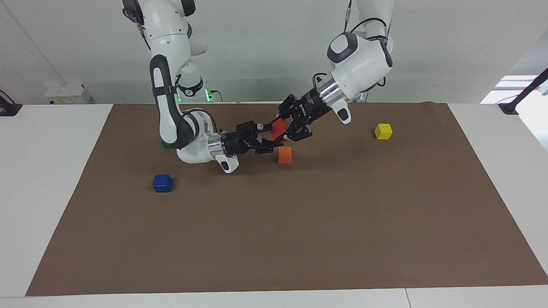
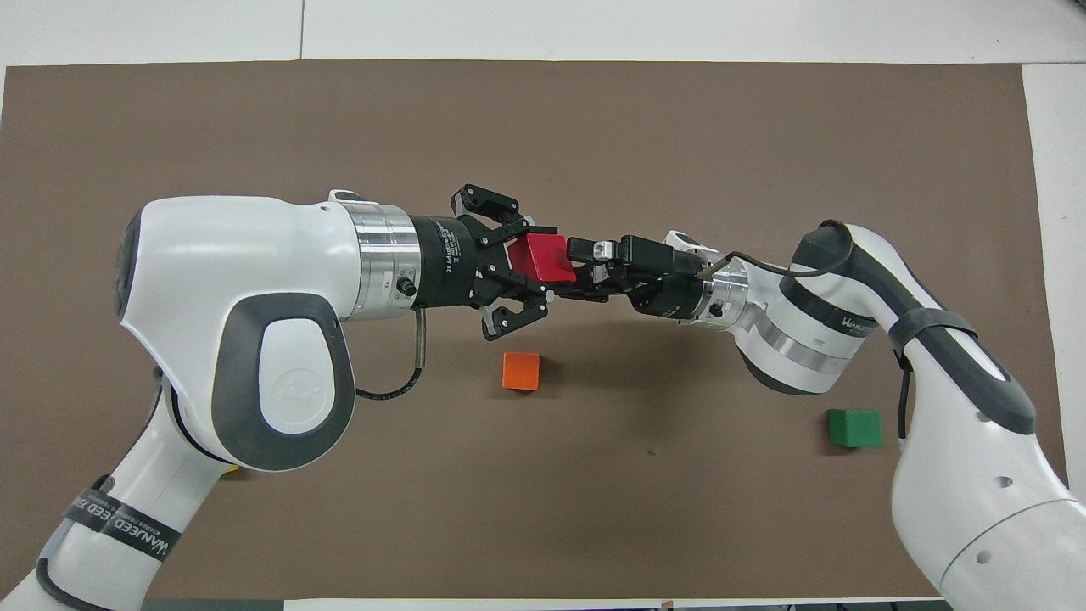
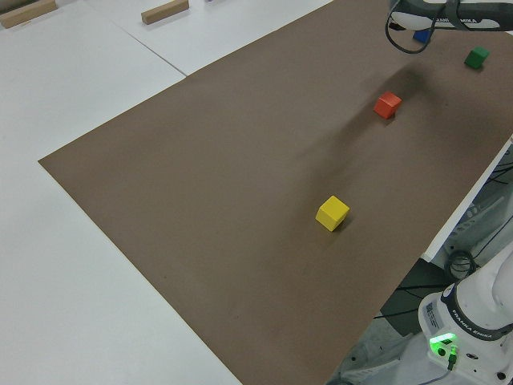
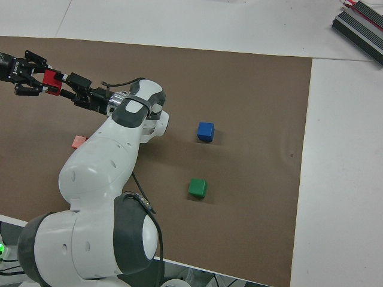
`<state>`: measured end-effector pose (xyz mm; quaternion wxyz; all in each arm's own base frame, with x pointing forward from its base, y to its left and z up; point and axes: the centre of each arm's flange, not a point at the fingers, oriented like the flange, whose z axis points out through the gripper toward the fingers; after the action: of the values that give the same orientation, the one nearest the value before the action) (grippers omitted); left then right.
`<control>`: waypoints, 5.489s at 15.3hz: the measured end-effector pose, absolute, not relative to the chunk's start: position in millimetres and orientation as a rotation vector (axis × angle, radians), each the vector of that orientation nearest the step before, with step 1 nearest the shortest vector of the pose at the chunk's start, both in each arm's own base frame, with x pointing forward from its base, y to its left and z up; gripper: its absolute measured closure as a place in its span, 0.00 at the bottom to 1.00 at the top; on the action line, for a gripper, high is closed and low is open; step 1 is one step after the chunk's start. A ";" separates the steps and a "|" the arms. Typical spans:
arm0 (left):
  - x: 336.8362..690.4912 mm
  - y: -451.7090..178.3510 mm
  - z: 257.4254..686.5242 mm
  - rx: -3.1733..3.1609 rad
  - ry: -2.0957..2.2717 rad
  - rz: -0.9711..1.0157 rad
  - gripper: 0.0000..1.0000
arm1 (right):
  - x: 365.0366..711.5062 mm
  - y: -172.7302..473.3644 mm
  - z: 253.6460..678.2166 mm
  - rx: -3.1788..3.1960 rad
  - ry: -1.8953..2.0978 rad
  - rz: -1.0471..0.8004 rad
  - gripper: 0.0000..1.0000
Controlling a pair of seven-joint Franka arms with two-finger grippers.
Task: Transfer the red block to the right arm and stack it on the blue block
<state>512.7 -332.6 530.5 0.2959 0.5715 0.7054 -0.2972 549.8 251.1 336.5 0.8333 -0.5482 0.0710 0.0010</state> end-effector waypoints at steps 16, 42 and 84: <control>504.5 -337.9 505.6 1.503 1.869 -0.774 0.45 | 545.2 257.8 326.3 -1.192 0.165 -0.013 0.34; 496.5 -348.5 505.5 1.561 1.813 -0.763 0.00 | 541.2 271.5 324.3 -1.204 0.171 -0.028 0.43; 559.9 -48.5 525.8 3.241 0.102 -0.172 0.00 | 584.3 -18.9 443.2 -3.088 -0.007 -0.008 0.43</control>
<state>559.9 -48.5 525.8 -0.0527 0.9967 0.0314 -0.0528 584.3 -18.9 443.2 0.0268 -0.9996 -0.0024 -0.0026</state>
